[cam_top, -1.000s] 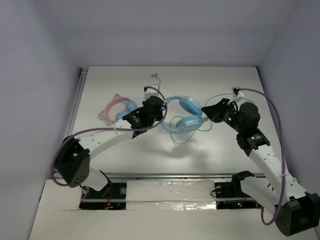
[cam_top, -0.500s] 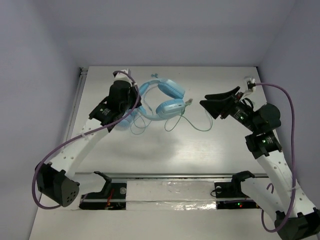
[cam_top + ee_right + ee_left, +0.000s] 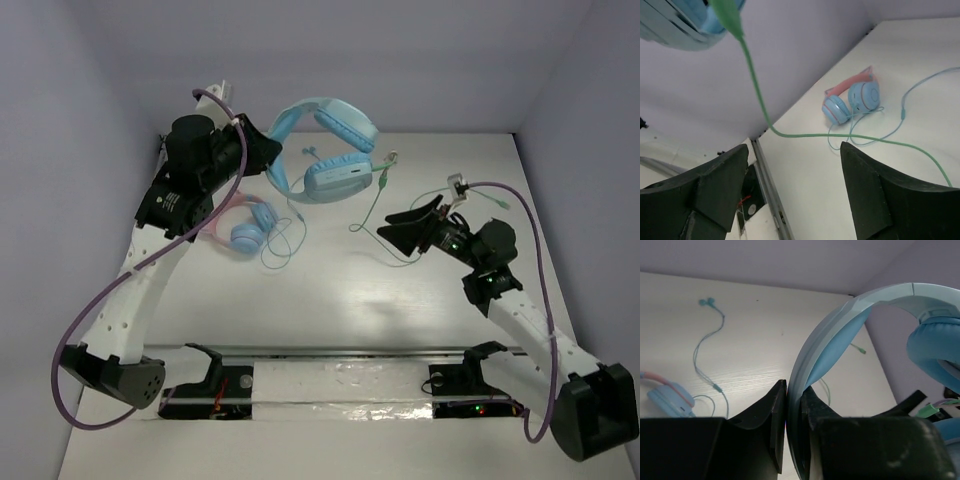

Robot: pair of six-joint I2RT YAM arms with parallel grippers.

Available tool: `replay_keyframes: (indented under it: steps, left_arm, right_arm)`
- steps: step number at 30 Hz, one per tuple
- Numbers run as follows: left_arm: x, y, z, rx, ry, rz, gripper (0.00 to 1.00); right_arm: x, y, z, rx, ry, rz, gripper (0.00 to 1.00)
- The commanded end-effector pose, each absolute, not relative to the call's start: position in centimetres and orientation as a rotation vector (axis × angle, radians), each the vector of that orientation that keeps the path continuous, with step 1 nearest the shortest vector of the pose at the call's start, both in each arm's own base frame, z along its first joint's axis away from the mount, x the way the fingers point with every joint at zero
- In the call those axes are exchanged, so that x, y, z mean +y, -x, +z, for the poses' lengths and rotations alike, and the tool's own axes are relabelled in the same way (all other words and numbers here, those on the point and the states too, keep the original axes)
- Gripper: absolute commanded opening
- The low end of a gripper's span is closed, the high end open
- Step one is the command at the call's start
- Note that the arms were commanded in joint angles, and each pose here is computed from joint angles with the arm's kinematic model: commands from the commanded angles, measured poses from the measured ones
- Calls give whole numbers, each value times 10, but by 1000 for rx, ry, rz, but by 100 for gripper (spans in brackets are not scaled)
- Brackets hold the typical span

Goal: Wrap the headphones

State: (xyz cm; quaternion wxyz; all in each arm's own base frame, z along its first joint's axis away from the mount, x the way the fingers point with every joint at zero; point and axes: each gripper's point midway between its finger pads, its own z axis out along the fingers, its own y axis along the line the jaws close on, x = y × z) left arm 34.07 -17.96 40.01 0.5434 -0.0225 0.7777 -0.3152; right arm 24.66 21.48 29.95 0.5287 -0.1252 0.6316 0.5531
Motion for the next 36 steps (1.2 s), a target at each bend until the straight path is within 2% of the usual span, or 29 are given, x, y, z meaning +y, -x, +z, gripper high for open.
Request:
replay_keyframes:
  steps: [1, 7, 16, 24, 28, 30, 36]
  left_arm:
    - [-194, -330, 456, 1721, 19, -907, 0]
    - [-199, -324, 476, 1696, 1, -958, 0]
    - [-210, -318, 491, 1694, -36, -1039, 0]
    - [-205, -306, 514, 1665, -49, -1050, 0]
    - [-209, -302, 523, 1653, -71, -1085, 0]
    - [-209, -303, 527, 1647, -71, -1082, 0]
    - [-200, -307, 537, 1619, -53, -1093, 0]
  right_arm:
    - [236, -242, 327, 1353, 459, 1354, 81]
    - [264, -262, 315, 1350, 506, 1293, 86]
    - [284, -303, 301, 1364, 471, 1203, 85]
    - [285, -321, 281, 1395, 474, 1134, 79]
    - [288, -323, 268, 1412, 466, 1153, 79]
    - [290, -321, 273, 1393, 463, 1183, 82]
    - [286, -326, 260, 1419, 411, 1163, 81]
